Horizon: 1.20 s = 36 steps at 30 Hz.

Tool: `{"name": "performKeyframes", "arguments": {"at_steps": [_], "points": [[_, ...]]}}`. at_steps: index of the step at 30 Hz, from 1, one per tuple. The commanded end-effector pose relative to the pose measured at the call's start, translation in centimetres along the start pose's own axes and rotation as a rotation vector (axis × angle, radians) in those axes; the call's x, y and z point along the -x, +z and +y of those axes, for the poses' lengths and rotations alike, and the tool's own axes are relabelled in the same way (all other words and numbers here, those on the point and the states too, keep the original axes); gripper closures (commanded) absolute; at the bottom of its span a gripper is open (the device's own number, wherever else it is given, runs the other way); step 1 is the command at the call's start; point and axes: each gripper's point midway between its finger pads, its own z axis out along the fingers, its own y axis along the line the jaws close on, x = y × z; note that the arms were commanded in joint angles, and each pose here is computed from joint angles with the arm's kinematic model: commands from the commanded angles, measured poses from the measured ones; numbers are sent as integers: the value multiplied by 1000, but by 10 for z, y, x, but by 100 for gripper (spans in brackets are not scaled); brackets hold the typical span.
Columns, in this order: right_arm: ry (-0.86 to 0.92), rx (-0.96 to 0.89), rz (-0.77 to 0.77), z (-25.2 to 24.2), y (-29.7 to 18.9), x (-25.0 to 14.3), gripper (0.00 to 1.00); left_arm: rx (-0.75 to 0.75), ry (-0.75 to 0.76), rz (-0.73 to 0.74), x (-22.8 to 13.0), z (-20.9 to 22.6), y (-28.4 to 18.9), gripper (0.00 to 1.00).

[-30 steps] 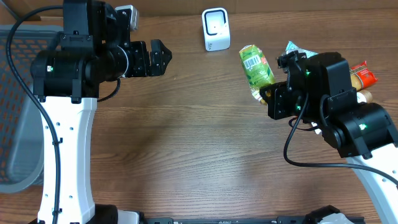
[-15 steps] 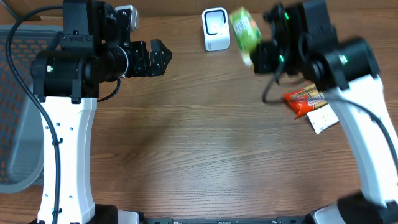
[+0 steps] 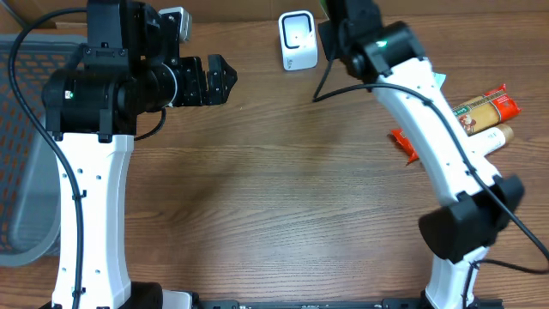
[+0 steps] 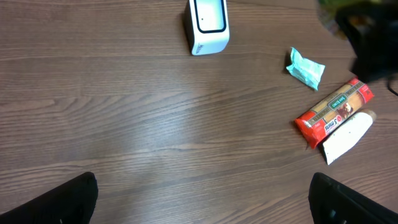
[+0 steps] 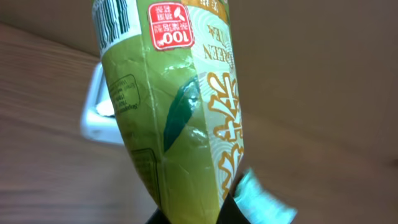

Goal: Scan the item barcode
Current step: 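Lift the pouch and hold its barcode over the white scanner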

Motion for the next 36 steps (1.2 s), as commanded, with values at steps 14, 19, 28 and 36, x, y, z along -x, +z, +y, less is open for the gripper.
{"name": "performKeyframes", "arguments": {"at_steps": [14,19,28,36], "points": [[-579,-628,-37,12,91,24,96,-1,-3,1,2,1,2,1],[-575,-649,-21,24,122,5,96,-1,-3,0,2,2,2,0],[-601,-634,19,38,150,-22,96,-1,-3,0,2,2,2,0],[-589,-658,23,34,147,-22,96,-1,-3,0,2,2,2,0]]}}
